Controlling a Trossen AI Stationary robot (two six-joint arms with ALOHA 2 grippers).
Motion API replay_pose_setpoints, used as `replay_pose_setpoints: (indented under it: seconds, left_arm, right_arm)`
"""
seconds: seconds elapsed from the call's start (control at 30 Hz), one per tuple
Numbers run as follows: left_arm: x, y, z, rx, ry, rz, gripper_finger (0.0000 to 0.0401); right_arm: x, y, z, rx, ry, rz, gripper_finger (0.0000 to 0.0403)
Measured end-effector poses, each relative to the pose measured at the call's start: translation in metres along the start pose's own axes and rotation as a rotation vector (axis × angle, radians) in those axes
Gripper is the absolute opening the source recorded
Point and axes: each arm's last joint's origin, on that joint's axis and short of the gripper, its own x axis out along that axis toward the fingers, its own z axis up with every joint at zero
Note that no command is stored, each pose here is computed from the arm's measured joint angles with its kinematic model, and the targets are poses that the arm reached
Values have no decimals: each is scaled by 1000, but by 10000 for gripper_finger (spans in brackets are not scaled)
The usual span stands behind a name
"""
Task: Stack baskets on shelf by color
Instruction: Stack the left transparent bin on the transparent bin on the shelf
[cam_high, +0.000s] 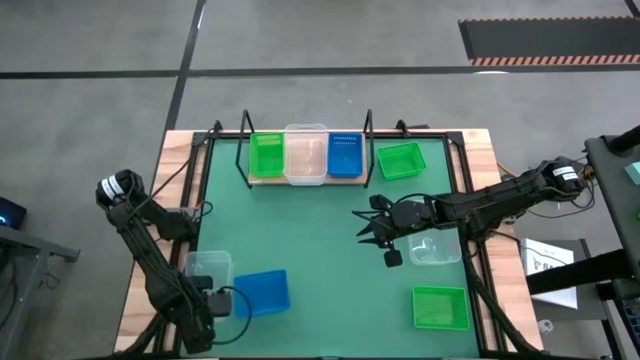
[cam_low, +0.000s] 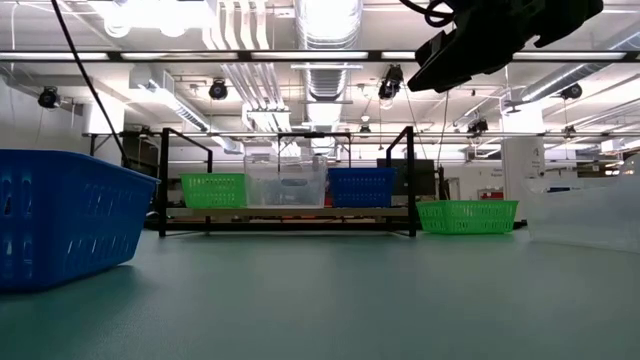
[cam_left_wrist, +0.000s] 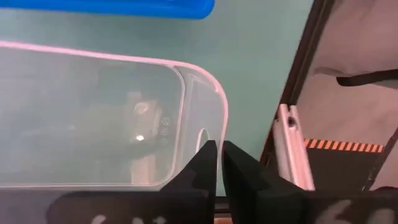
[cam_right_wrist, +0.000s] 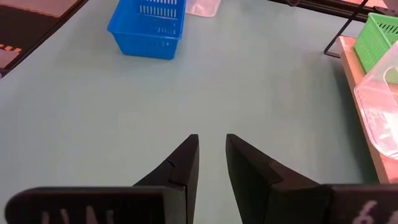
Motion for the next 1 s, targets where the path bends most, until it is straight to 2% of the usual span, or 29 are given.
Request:
replay_pose_setpoints:
  seconds: [0.23, 0.47, 0.7, 1.0]
  left_arm:
    - [-27, -17, 14, -31, -47, -98, 0]
    - [-84, -32, 26, -183, -85, -176, 0]
    - [-128, -33, 26, -227, -155, -166, 0]
    - [-156, -32, 27, -223, -230, -171, 0]
  right_arm:
    - [0, 0, 0, 3, 0, 0, 73]
    - [0, 0, 0, 2, 0, 0, 73]
    - [0, 0, -1, -5, 1, 0, 73]
    - [1, 1, -6, -5, 17, 2, 73]
